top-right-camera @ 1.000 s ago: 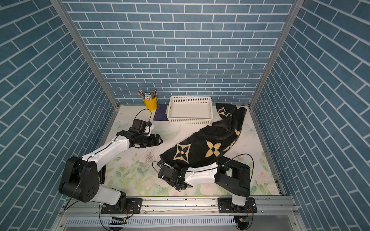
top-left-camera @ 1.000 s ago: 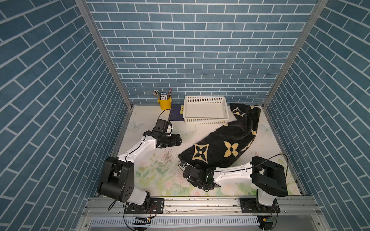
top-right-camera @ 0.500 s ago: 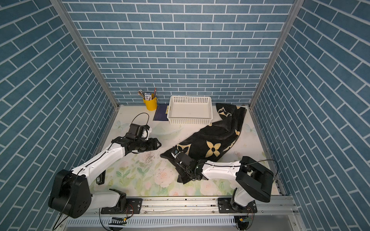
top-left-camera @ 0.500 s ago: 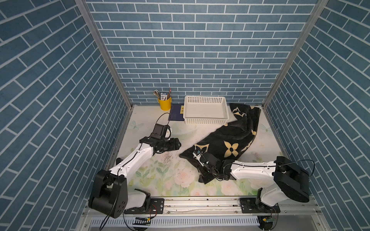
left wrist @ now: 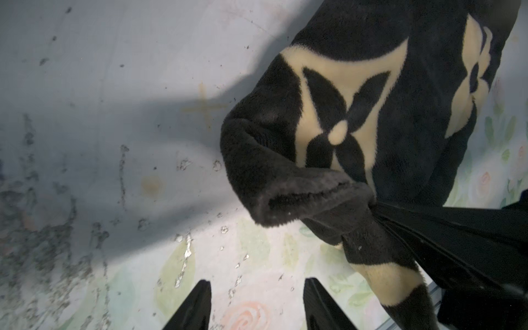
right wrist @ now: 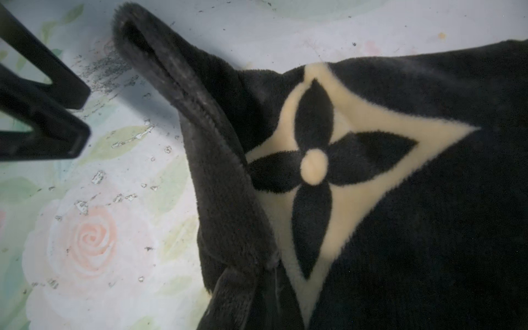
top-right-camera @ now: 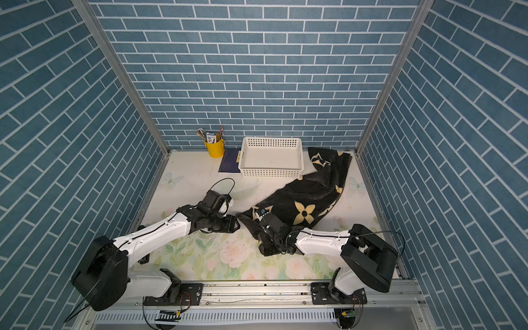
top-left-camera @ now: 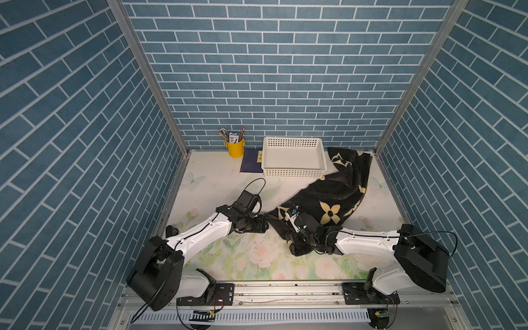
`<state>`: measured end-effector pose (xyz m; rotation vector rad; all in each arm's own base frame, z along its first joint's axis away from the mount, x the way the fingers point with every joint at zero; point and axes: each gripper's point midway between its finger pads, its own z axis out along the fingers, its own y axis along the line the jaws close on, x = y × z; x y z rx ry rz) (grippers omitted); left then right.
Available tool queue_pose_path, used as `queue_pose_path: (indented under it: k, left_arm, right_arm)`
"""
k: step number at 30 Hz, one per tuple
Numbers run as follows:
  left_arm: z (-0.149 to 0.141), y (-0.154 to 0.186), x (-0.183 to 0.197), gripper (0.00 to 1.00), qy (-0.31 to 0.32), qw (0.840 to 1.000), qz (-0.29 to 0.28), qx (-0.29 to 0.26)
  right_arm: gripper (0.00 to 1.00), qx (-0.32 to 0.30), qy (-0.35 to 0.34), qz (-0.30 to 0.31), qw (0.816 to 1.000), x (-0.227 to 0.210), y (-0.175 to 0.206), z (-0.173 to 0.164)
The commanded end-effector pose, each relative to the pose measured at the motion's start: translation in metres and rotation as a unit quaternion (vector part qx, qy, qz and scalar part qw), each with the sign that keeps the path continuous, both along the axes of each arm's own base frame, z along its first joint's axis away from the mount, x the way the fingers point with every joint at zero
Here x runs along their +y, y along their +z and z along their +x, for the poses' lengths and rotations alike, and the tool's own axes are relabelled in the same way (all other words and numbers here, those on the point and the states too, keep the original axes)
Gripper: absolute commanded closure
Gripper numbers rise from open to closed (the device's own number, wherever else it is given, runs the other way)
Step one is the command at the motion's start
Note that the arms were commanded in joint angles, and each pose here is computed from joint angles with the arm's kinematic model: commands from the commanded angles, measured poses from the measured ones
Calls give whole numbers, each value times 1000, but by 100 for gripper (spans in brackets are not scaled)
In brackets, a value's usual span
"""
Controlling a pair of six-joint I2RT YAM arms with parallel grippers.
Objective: Roll up the pillowcase
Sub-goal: Roll the pillowcase at the center of the board.
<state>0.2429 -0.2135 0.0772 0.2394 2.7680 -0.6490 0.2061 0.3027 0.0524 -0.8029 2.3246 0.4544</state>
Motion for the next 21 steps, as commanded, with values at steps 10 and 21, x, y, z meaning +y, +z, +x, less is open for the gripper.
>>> queue_pose_path:
  k: [10, 21]
  left_arm:
    - [45, 6, -60, 55, -24, 998, -40, -32]
    - [61, -29, -78, 62, -14, 999, -31, -7]
  right_arm:
    - [100, -2, -39, 6, 999, -24, 2, 2]
    - [56, -12, -39, 14, 999, -26, 32, 2]
